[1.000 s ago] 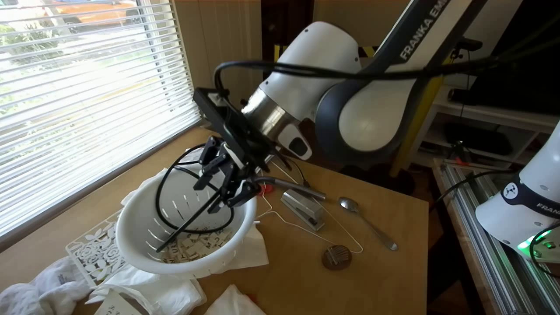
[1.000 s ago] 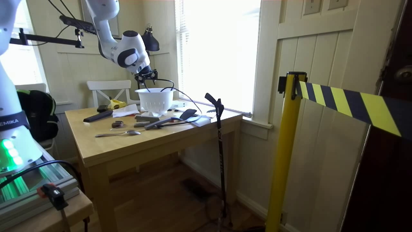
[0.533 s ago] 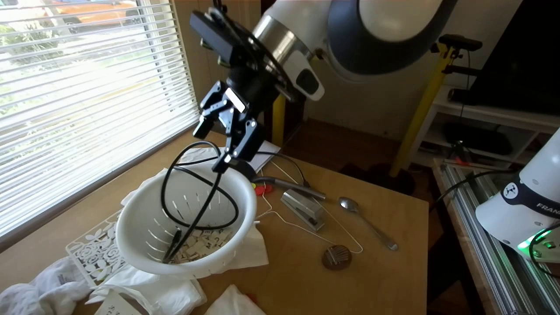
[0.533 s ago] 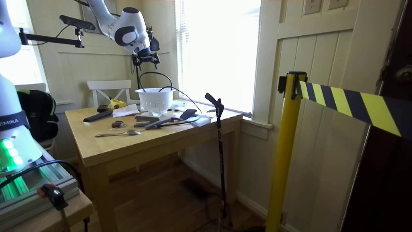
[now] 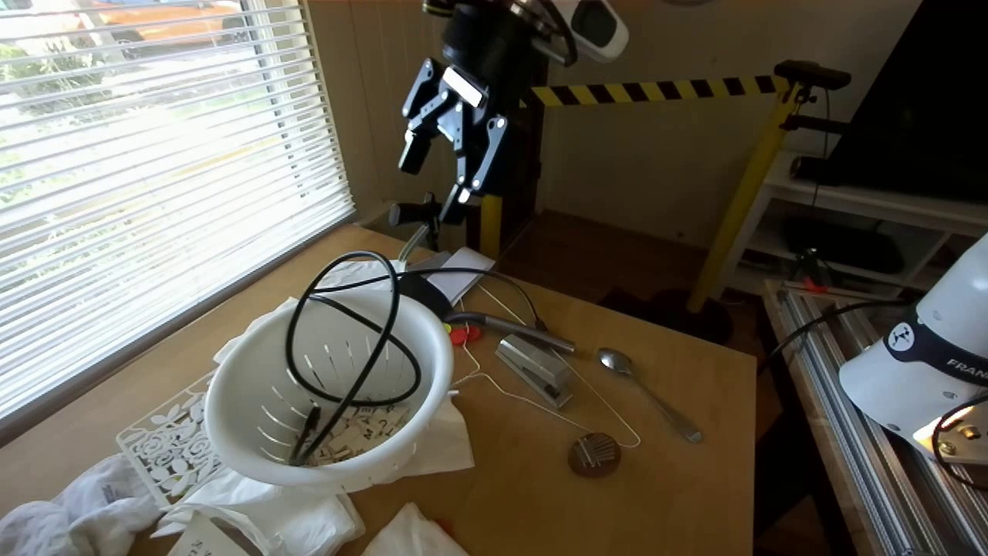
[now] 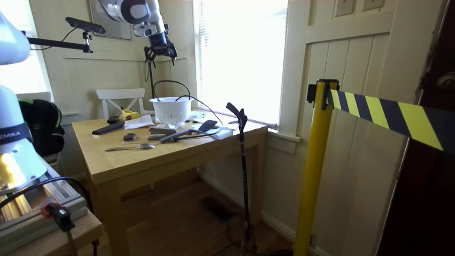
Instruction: Put the black cable inside the white bowl.
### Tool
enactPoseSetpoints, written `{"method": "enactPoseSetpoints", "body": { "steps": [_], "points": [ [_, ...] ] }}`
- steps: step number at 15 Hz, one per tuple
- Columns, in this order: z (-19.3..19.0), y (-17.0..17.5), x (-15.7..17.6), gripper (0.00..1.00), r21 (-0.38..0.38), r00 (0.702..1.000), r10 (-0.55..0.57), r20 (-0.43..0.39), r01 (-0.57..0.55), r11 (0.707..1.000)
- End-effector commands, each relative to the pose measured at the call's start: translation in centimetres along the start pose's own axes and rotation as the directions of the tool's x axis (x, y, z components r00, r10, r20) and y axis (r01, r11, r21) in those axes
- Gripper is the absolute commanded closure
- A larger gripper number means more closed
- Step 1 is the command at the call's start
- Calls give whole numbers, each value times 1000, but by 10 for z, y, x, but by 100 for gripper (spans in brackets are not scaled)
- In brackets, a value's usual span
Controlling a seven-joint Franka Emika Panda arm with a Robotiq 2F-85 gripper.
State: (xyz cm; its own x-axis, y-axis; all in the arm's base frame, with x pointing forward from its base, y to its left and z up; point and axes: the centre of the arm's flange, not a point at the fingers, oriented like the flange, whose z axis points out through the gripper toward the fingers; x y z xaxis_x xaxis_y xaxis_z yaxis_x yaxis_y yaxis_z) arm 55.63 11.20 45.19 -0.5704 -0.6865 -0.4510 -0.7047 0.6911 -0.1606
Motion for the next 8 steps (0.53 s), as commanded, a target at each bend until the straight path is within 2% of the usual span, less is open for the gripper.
{"method": "enactPoseSetpoints", "body": {
  "steps": [1, 4, 5, 8],
  "points": [
    [-68, 20, 21, 0, 10, 984, -9, -177, 11, 1000],
    [-110, 35, 37, 0, -41, 948, -26, -317, 14, 999],
    [-79, 12, 22, 0, -43, 974, -27, -225, 18, 999],
    [-106, 24, 33, 0, -45, 962, -29, -273, 18, 999]
  ]
}}
